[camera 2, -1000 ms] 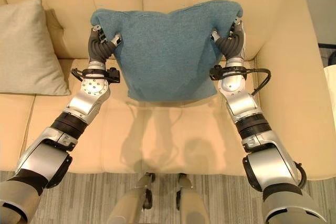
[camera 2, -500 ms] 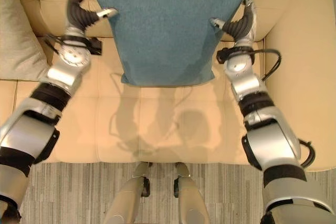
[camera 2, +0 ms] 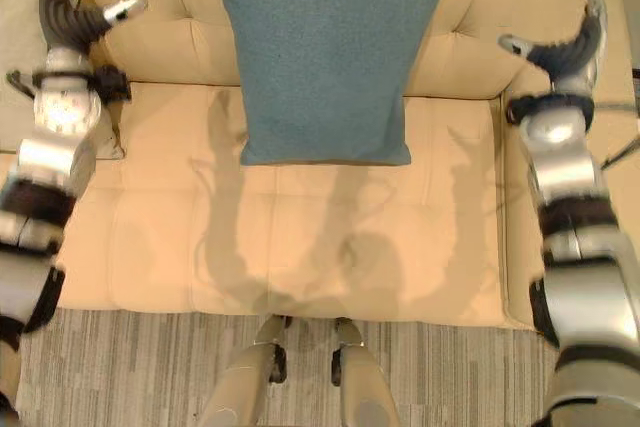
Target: Pick up all the scattered cushions and arrange them neatly on the sofa.
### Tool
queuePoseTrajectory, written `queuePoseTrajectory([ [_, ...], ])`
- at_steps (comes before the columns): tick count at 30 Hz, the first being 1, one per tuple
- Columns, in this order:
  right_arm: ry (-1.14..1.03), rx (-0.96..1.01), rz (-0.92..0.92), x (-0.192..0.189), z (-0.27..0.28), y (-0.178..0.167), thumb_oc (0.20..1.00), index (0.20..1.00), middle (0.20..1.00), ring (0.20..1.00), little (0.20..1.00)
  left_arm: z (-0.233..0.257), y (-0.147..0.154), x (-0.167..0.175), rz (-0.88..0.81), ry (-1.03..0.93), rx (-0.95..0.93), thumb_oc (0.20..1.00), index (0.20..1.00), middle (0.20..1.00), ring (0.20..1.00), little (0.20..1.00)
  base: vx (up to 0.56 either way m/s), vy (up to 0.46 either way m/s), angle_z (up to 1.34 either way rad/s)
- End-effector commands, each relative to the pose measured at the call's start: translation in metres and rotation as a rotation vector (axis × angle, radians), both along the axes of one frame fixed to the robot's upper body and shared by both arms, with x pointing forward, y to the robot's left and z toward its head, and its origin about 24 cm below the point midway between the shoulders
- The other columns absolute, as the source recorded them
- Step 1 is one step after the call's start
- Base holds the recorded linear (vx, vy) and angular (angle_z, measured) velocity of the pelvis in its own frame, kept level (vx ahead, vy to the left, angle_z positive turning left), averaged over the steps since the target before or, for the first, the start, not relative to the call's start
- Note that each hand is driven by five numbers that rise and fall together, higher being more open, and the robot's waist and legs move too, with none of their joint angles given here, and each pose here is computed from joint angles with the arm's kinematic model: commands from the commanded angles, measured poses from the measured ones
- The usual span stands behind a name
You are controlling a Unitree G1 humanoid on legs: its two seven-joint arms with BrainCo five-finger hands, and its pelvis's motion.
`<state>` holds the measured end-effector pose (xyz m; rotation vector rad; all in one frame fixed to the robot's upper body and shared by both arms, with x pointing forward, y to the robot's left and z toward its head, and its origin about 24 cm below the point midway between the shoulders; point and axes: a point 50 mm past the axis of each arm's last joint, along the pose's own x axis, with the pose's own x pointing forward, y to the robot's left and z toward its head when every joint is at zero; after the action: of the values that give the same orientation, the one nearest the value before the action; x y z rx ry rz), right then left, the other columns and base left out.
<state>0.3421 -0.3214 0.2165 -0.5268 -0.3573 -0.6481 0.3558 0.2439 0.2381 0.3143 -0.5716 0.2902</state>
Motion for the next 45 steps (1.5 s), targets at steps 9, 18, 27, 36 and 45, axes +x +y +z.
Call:
queuePoseTrajectory([
  [9,0.459,0.101,-0.019,-0.101,-0.183,-0.004,1.000,1.000,1.000,1.000,1.000,-0.176,0.030,-0.092,0.125,0.428,-0.116,1.000,1.000,1.000,1.000,1.000,0.10,-0.030,-0.02],
  [18,0.838,0.235,0.048,-0.156,-0.272,0.024,1.000,1.000,1.000,1.000,1.000,-0.308,0.030,-0.183,0.170,1.058,-0.185,1.000,1.000,1.000,1.000,1.000,-0.01,-0.007,0.00],
  [27,1.218,0.251,0.058,-0.204,-0.332,0.037,1.000,1.000,1.000,1.000,1.000,-0.386,0.019,-0.269,0.272,1.588,-0.234,1.000,1.000,1.000,1.000,1.000,-0.06,-0.055,0.00],
  [36,1.348,0.302,0.004,-0.224,-0.348,0.036,1.000,1.000,1.000,1.000,1.000,-0.390,0.010,-0.263,0.247,1.617,-0.230,1.000,1.000,1.000,1.000,1.000,-0.17,-0.005,0.23],
  [45,1.381,0.293,0.012,-0.213,-0.350,0.043,1.000,1.000,1.000,1.000,1.000,-0.387,0.000,-0.240,0.191,1.581,-0.179,1.000,1.000,1.000,1.000,1.000,-0.15,0.170,-0.06],
])
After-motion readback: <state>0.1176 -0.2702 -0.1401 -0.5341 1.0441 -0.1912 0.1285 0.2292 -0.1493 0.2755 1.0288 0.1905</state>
